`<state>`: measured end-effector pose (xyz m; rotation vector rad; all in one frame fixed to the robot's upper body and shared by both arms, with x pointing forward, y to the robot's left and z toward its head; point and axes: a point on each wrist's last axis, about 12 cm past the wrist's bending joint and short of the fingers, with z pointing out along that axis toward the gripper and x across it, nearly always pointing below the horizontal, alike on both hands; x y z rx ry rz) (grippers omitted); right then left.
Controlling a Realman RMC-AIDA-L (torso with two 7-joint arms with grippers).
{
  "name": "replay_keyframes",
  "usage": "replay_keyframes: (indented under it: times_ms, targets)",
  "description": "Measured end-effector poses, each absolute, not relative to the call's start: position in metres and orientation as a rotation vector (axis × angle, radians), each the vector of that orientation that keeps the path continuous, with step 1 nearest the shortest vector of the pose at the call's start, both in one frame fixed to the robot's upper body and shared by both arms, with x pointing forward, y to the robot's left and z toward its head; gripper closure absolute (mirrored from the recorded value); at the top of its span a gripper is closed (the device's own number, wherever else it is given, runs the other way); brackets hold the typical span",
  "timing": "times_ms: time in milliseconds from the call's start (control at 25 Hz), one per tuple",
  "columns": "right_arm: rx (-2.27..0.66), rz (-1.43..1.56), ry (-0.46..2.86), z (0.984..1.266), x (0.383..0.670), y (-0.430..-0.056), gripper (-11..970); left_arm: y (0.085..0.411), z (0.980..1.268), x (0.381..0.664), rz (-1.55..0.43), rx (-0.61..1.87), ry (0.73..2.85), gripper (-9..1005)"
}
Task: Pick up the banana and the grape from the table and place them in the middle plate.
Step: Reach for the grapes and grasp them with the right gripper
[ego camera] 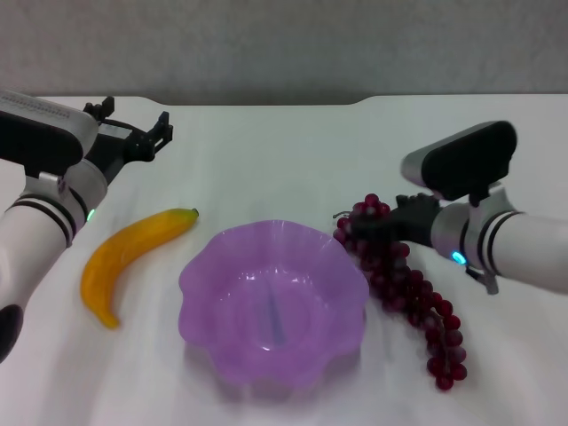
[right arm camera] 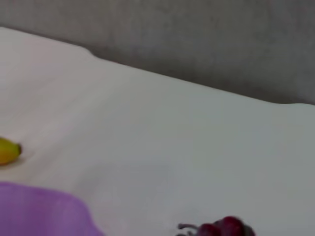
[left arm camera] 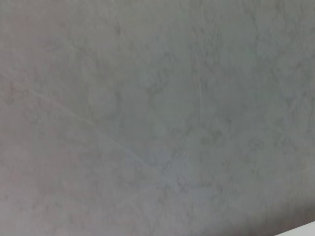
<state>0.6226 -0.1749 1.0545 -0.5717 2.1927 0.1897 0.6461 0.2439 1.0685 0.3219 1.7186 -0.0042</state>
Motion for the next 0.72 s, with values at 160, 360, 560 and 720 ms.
replay_keyframes:
  times_ms: [160,360,560,720]
  targets:
    - [-0.586,0.188,2.203,1.048,0.619,-0.174,159,0.244,1.068,0.646,-0.004,0.322,1.720,134]
    - [-0.580,0.175,2.209,1.043,0.617,-0.178,162,0.243,1.069,0.646,-0.007,0.321,1.716,134]
    - [-0.572,0.167,2.221,1.039,0.615,-0.181,166,0.243,1.069,0.647,-0.008,0.321,1.716,134]
    - [-0.577,0.156,2.222,1.036,0.614,-0.183,168,0.243,1.069,0.647,-0.008,0.323,1.715,134]
